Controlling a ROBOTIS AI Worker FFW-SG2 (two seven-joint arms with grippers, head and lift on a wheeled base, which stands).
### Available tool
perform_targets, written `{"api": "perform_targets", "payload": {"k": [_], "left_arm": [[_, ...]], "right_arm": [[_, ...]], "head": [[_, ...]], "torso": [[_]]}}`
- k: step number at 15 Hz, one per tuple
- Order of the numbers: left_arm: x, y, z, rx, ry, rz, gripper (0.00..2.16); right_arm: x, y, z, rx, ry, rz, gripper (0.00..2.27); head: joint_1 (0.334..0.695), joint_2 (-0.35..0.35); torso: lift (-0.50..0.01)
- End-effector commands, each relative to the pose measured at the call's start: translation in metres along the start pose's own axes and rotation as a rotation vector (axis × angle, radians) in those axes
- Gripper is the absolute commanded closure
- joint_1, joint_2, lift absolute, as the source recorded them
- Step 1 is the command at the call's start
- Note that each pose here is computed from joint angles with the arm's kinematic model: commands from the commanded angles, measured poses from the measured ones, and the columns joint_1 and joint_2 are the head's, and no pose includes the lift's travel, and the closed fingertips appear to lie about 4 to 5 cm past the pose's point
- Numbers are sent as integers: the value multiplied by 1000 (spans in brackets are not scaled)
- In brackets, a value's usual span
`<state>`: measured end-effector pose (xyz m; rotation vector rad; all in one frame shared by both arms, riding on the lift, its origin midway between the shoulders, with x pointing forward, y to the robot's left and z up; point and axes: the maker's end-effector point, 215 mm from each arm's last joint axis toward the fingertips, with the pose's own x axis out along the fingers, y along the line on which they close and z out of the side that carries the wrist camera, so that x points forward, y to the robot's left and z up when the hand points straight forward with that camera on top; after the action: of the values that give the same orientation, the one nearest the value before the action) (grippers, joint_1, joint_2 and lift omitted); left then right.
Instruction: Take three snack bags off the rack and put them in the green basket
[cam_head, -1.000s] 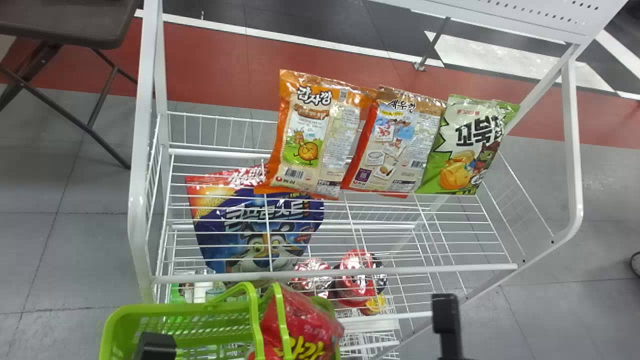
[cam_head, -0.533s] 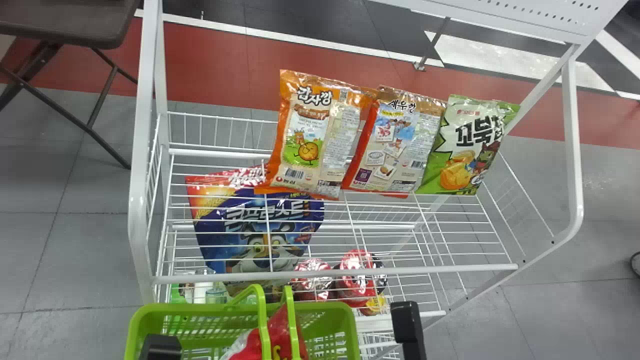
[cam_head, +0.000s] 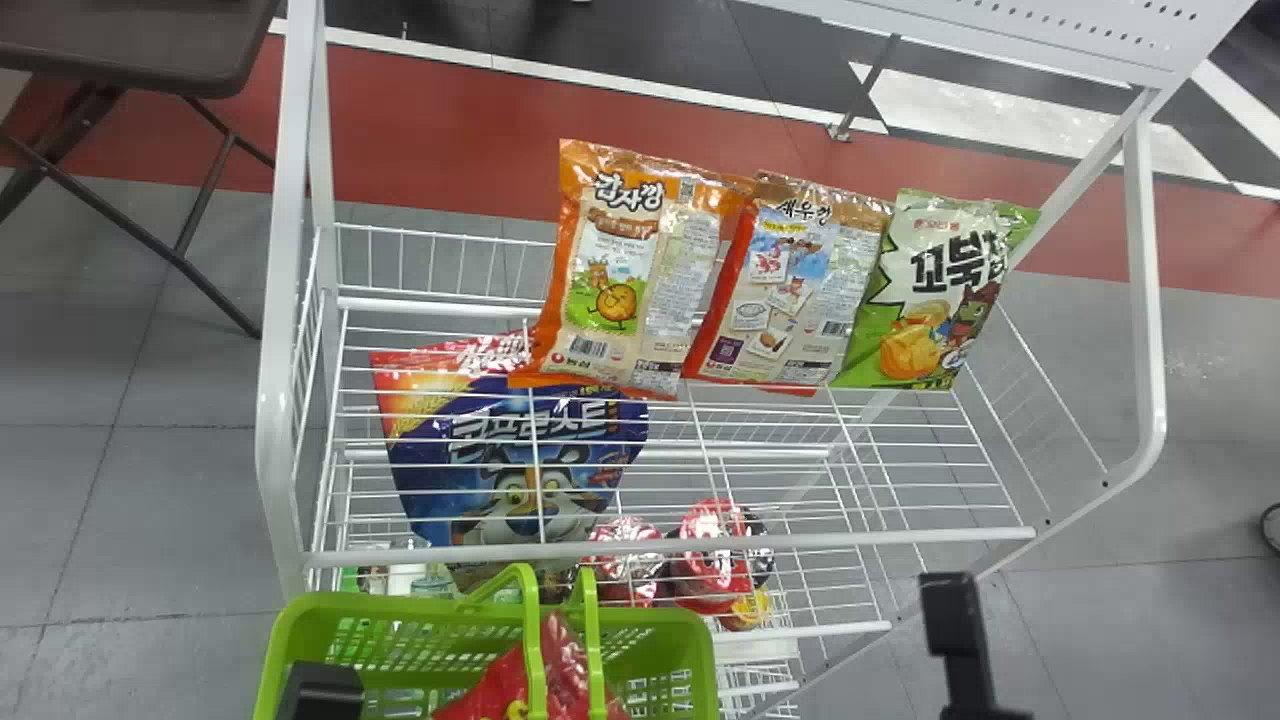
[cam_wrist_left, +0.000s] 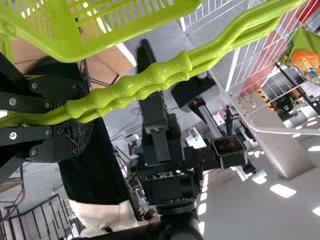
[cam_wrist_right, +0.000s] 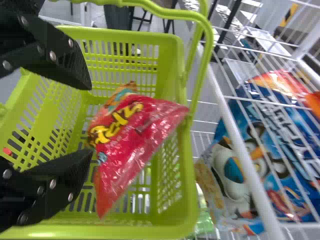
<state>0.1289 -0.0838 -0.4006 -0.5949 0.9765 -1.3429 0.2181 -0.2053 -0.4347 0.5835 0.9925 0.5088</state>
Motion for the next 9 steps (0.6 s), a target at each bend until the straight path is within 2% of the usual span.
{"api": "perform_targets", "payload": {"k": [1,4,6,9], "left_arm": [[1,-1,-1,1,3,0,1467],[5,0,-6,-7,16,5,1467],[6,-2,-14,-35,40,2,1467],[9,-4,-21,-52,55,-6,1467]], "right_arm": [[-9,5,79,-177,-270,-9,53],[-18,24,164,-374,-534,-50,60],[-20,35,210,-477,-708,-101,63],[-13,50,264,-563,-893,-166,70]], "head": [[695,-350],[695,-350],[695,-350],[695,-350]], "torso": [[-26],[-26],[-26],[-26]]}}
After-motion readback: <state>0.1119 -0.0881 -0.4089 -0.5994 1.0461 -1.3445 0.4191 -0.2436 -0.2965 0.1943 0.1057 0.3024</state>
